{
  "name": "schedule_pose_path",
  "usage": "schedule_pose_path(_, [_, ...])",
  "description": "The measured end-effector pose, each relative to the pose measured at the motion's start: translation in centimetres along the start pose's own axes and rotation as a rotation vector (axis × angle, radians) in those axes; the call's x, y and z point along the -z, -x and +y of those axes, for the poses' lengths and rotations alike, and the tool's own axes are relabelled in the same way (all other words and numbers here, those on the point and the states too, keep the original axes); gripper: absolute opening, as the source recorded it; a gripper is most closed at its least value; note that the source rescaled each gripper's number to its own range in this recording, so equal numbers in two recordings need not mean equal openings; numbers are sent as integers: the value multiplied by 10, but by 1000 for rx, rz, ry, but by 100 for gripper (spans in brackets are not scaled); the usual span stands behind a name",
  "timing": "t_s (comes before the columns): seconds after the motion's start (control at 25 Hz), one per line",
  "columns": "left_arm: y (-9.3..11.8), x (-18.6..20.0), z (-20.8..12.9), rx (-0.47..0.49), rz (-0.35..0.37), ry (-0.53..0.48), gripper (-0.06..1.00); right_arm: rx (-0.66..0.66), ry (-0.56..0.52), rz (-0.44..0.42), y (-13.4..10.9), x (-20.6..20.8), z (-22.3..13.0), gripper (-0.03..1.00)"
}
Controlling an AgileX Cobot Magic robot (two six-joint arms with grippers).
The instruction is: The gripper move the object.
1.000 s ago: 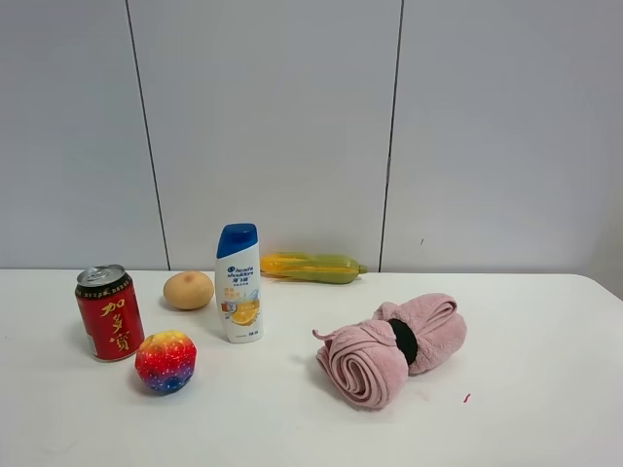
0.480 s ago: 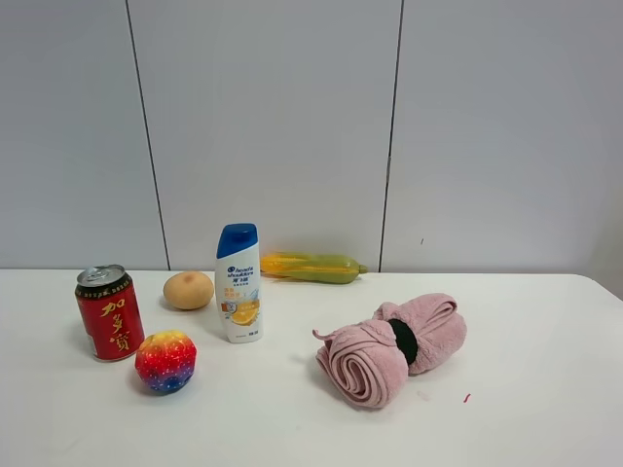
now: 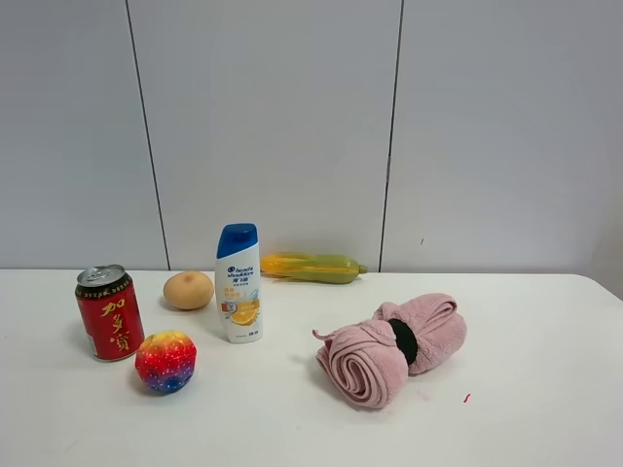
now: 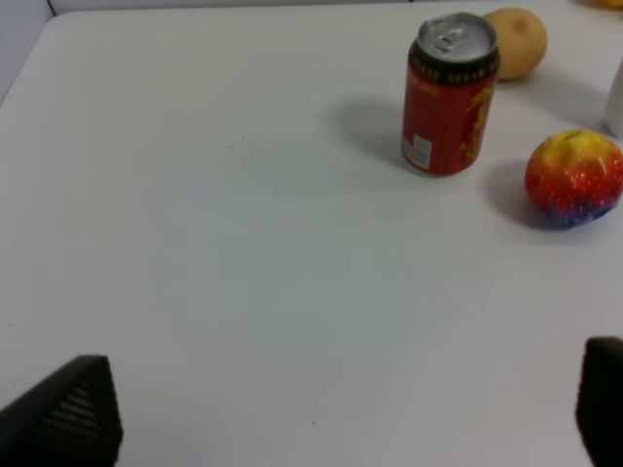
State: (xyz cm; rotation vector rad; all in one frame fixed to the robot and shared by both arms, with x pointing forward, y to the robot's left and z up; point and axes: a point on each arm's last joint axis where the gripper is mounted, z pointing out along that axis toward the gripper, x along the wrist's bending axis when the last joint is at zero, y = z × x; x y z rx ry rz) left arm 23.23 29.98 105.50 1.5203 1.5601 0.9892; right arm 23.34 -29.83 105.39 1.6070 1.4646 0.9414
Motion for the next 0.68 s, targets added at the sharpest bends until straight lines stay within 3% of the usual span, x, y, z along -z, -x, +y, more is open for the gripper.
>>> schedule_pose_path(0.68, [0, 0, 0, 0, 0, 0, 100, 3, 0, -5, 0, 0, 0, 66])
